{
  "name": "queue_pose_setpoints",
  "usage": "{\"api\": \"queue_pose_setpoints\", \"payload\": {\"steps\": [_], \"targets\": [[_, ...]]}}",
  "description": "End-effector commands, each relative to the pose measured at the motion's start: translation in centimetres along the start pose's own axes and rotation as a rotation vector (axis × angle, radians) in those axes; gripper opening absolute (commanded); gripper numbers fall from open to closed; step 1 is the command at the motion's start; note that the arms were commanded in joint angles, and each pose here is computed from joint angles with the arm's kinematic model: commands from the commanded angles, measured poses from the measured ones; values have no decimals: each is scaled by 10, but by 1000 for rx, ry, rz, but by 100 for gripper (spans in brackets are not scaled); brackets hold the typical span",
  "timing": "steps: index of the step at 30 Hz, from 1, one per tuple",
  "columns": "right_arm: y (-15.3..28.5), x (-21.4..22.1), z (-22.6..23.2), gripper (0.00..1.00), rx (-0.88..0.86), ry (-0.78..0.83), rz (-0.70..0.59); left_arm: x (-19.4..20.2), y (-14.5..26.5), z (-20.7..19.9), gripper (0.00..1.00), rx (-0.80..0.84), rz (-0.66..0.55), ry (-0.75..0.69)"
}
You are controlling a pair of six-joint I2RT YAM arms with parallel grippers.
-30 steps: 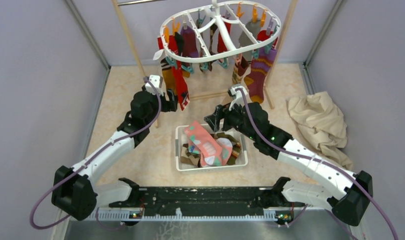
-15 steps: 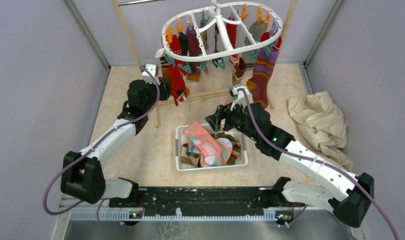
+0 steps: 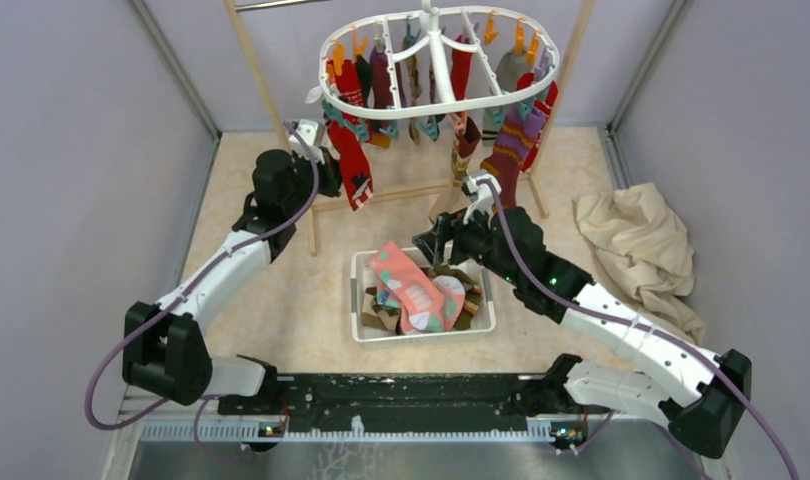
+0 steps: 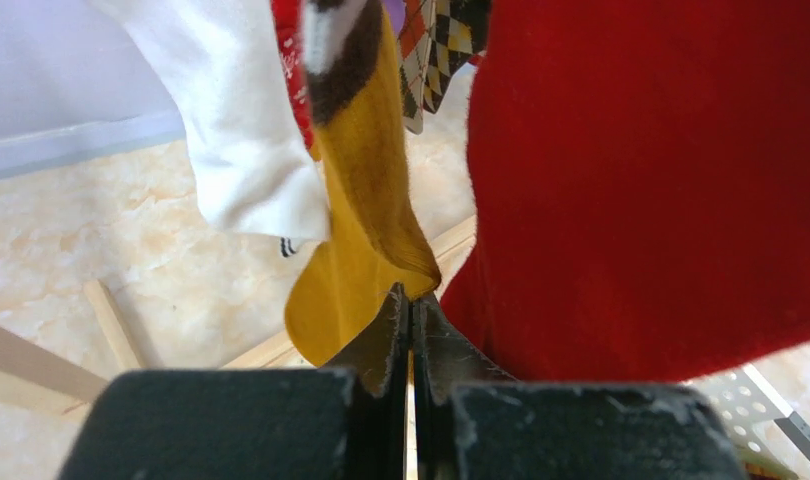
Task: Remove the socks clipped to the hanger
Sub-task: Adjust the hanger on the clothesline.
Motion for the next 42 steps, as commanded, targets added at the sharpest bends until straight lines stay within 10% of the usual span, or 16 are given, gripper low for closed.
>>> {"api": "queue_pose_setpoints", "payload": {"steps": [1, 42], "targets": [[5, -9, 8, 68, -58, 17, -40, -15, 17, -5, 0, -29, 6, 7], [-20, -16, 57, 67, -165, 49, -59, -1, 93, -113, 0, -3, 94, 62]]}}
Point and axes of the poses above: each gripper's point midway between its finger pads, its own y axis back along the fingers, its own z axis along the line the jaws close on, x = y × z, the point moved 9 cm from there along y, back along the fingers, and after that the axes turned 12 degrees about y, right-handed, at the moved point
